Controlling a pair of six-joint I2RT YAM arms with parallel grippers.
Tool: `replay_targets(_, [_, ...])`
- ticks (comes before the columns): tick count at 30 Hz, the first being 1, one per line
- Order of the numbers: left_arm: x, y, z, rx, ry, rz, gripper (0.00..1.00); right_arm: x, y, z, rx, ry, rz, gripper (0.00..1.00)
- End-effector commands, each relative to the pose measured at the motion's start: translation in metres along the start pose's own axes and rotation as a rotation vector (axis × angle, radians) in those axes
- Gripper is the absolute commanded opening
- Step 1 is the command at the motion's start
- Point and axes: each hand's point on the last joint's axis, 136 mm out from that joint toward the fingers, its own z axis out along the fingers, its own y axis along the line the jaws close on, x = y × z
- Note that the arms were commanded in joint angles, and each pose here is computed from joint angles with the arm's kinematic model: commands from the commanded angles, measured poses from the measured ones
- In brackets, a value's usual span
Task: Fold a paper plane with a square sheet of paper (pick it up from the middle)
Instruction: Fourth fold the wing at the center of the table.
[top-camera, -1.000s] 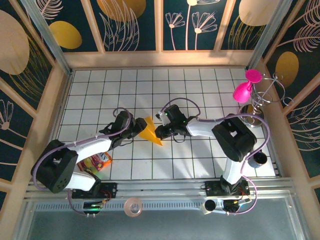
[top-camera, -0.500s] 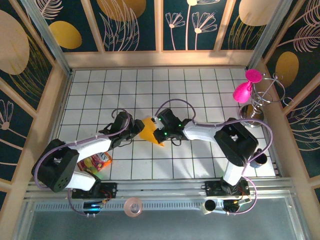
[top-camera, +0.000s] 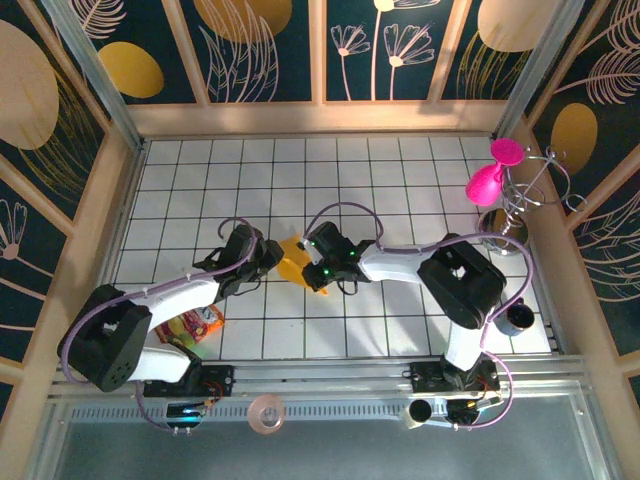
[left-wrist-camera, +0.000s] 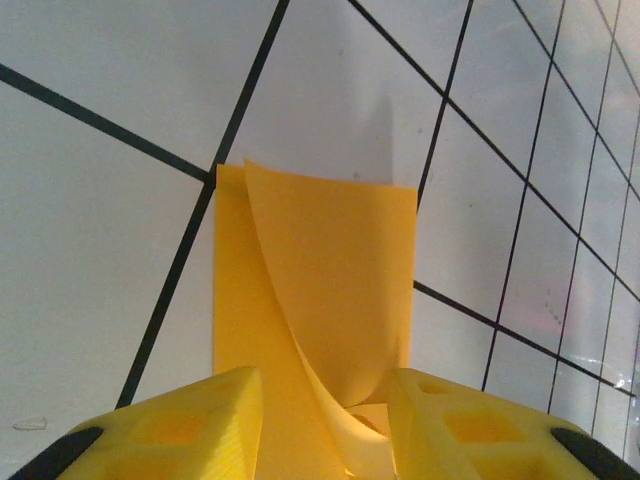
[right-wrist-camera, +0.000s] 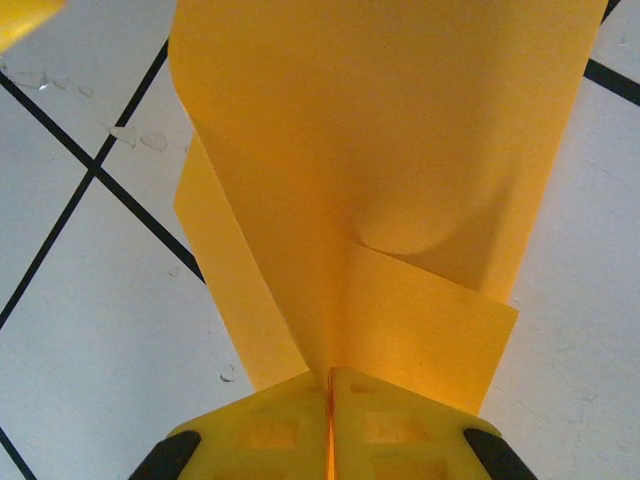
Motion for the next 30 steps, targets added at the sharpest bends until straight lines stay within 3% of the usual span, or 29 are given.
replay_targets(1, [-0.007, 0.005, -0.004, -0.029, -0.029, -0.004, 0.38, -0.003, 0.002, 0.002, 0.005, 0.009, -0.012, 0.13])
replay_targets(7, [-0.007, 0.004, -0.004, -0.026, -0.027, 0.001, 0.38, -0.006, 0.001, 0.000, 0.009, -0.005, -0.012, 0.18])
replay_targets(12, [-0.008, 0.003, -0.005, -0.027, -0.028, 0.010, 0.38, 0.000, 0.003, 0.003, -0.032, 0.010, 0.004, 0.11])
replay_targets(18, [-0.008, 0.000, -0.007, -0.012, -0.027, 0.017, 0.38, 0.000, 0.006, -0.005, -0.174, -0.008, 0.071, 0.02])
replay_targets(30, [0.018, -0.036, 0.007, 0.193, 0.123, 0.033, 0.36, 0.008, -0.007, -0.012, -0.419, -0.010, 0.269, 0.00])
